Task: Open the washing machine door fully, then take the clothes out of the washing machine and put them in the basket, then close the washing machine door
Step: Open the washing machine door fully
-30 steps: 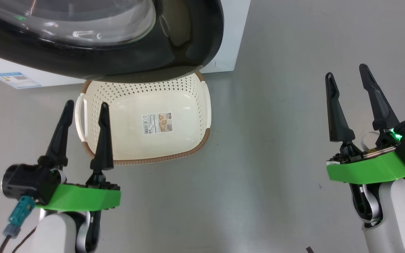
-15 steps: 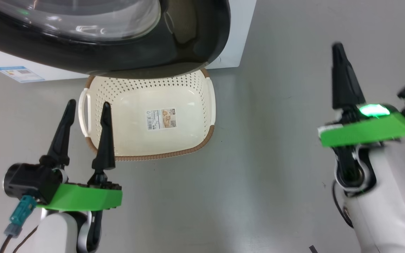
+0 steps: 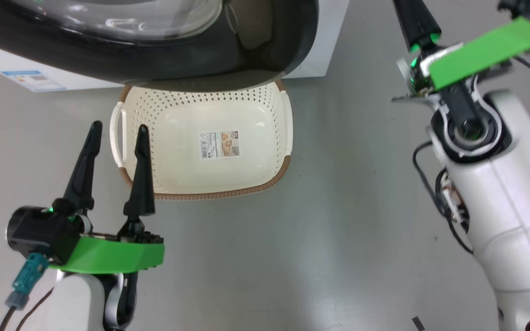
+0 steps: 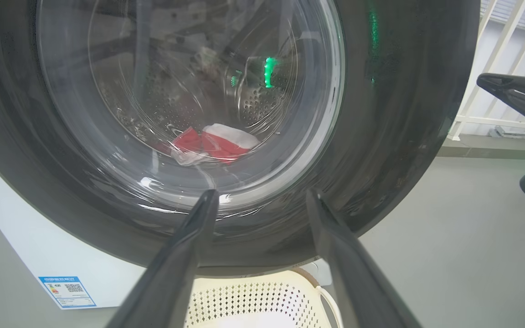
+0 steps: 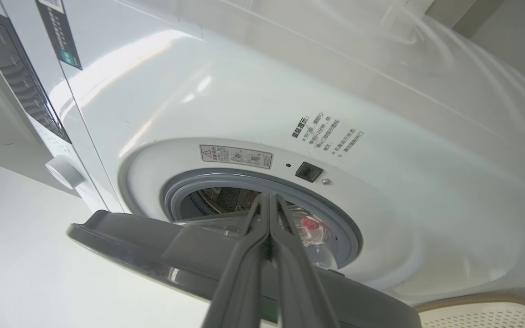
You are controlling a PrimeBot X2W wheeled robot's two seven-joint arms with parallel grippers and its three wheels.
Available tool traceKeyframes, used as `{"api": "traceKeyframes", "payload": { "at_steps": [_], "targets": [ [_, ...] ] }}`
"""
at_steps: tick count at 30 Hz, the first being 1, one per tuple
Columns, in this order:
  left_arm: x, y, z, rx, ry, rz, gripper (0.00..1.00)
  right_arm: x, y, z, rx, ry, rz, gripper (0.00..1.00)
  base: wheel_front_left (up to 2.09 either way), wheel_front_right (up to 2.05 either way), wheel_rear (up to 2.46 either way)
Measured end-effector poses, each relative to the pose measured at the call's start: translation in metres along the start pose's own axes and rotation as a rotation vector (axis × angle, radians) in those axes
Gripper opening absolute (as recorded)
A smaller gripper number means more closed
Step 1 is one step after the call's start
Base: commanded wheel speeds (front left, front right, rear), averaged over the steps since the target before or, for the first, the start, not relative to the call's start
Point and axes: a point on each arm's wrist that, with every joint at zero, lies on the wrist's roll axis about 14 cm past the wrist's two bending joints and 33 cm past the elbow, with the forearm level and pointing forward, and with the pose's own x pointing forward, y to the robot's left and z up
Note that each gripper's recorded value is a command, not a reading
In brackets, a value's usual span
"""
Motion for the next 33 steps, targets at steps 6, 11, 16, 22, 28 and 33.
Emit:
{"api": "traceKeyframes", "payload": {
  "at_steps": [6, 11, 16, 22, 28, 33],
  "targets": [
    [0.000, 0.005, -0.002, 0.001, 0.005, 0.014, 1.00, 0.021, 0.013, -0.024, 0.138, 0.210, 0.041, 0.00, 0.00, 0.00, 0.00],
    [0.002, 0.007, -0.001, -0.001, 0.000, 0.022, 1.00, 0.025, 0.008, -0.054, 0.225, 0.433, 0.017, 0.00, 0.00, 0.00, 0.00],
    [0.001, 0.009, -0.002, 0.002, 0.004, 0.029, 1.00, 0.034, 0.015, -0.058, 0.207, 0.529, 0.024, 0.00, 0.00, 0.00, 0.00],
    [0.001, 0.010, -0.002, 0.003, 0.004, 0.030, 1.00, 0.033, 0.024, -0.066, 0.171, 0.624, 0.042, 0.00, 0.00, 0.00, 0.00],
    [0.000, 0.008, 0.004, 0.003, -0.008, 0.027, 1.00, 0.024, 0.031, -0.076, 0.144, 0.698, 0.047, 0.00, 0.00, 0.00, 0.00],
    [-0.003, 0.006, 0.014, 0.003, -0.027, 0.020, 1.00, 0.011, 0.037, -0.089, 0.123, 0.761, 0.045, 0.00, 0.00, 0.00, 0.00]
  ]
}}
